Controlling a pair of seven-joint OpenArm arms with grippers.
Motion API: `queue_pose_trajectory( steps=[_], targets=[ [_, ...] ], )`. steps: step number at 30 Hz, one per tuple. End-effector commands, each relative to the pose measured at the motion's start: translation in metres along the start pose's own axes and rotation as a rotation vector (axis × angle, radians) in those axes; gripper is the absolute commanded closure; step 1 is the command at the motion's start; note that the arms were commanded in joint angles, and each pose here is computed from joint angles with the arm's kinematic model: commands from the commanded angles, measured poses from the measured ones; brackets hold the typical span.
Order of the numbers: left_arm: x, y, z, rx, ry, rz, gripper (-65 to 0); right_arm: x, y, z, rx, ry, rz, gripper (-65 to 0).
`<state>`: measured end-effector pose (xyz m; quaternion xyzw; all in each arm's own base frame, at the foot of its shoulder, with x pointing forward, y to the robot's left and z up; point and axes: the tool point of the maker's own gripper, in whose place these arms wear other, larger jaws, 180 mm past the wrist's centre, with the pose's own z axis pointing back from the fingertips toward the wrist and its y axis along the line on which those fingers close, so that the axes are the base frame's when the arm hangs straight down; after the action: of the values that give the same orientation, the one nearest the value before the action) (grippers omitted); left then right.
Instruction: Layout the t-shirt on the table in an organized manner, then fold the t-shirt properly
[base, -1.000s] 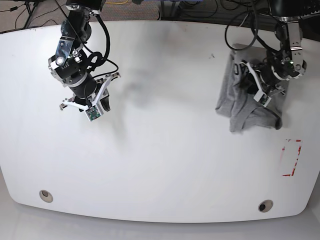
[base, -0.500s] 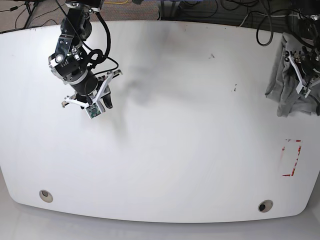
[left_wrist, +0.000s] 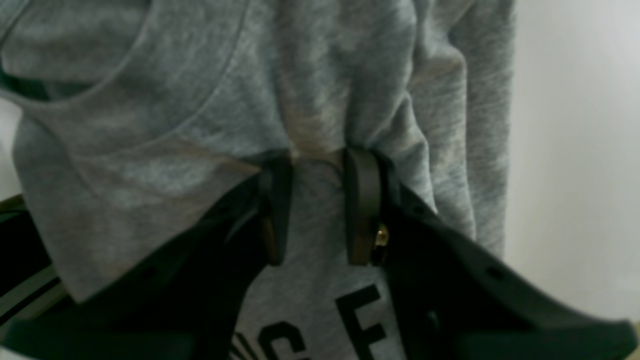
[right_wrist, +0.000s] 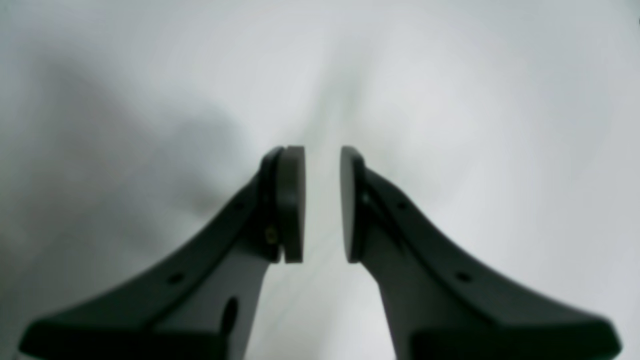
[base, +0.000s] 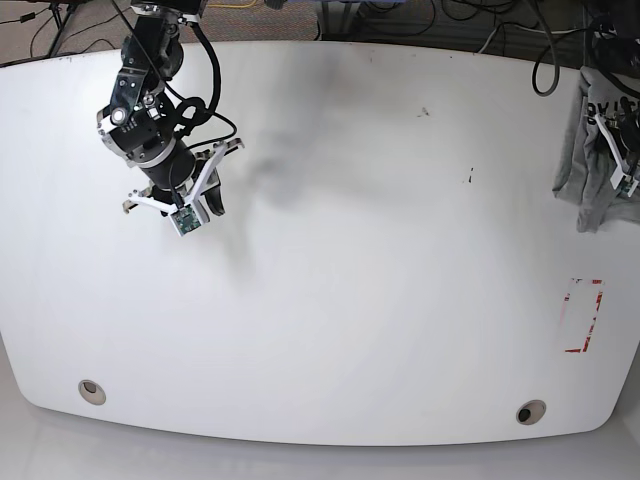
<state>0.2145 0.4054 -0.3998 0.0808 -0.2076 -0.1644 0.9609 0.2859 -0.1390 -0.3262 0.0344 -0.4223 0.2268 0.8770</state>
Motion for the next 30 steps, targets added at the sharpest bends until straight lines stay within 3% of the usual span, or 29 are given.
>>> queue_pose_trajectory(
  steps=[1, 12, 18, 25, 30],
  targets=[
    [0.014, 0.023, 0.011, 0.058, -0.028, -0.007, -17.1, 0.012, -0.002, 0.003, -0.005, -0.046, 0.006, -11.6],
    [0.075, 0.044, 0.042, 0.15, -0.203, -0.026, -17.1, 0.005, 0.0, -0.001, 0.005, -0.025, 0.001, -11.6],
    [0.114, 0.021, 0.06, 0.161, -0.332, -0.078, -17.1, 0.011, -0.004, -0.002, -0.006, -0.063, 0.013, -11.6],
    [0.168, -0.037, 0.082, 0.104, -0.627, -0.07, -17.1, 0.01, 0.001, -0.014, -0.018, -0.148, 0.063, -11.6],
    [0.176, -0.083, 0.089, 0.064, -0.77, -0.044, -17.2, 0.0, 0.013, -0.015, 0.011, -0.251, 0.046, -11.6]
  ],
)
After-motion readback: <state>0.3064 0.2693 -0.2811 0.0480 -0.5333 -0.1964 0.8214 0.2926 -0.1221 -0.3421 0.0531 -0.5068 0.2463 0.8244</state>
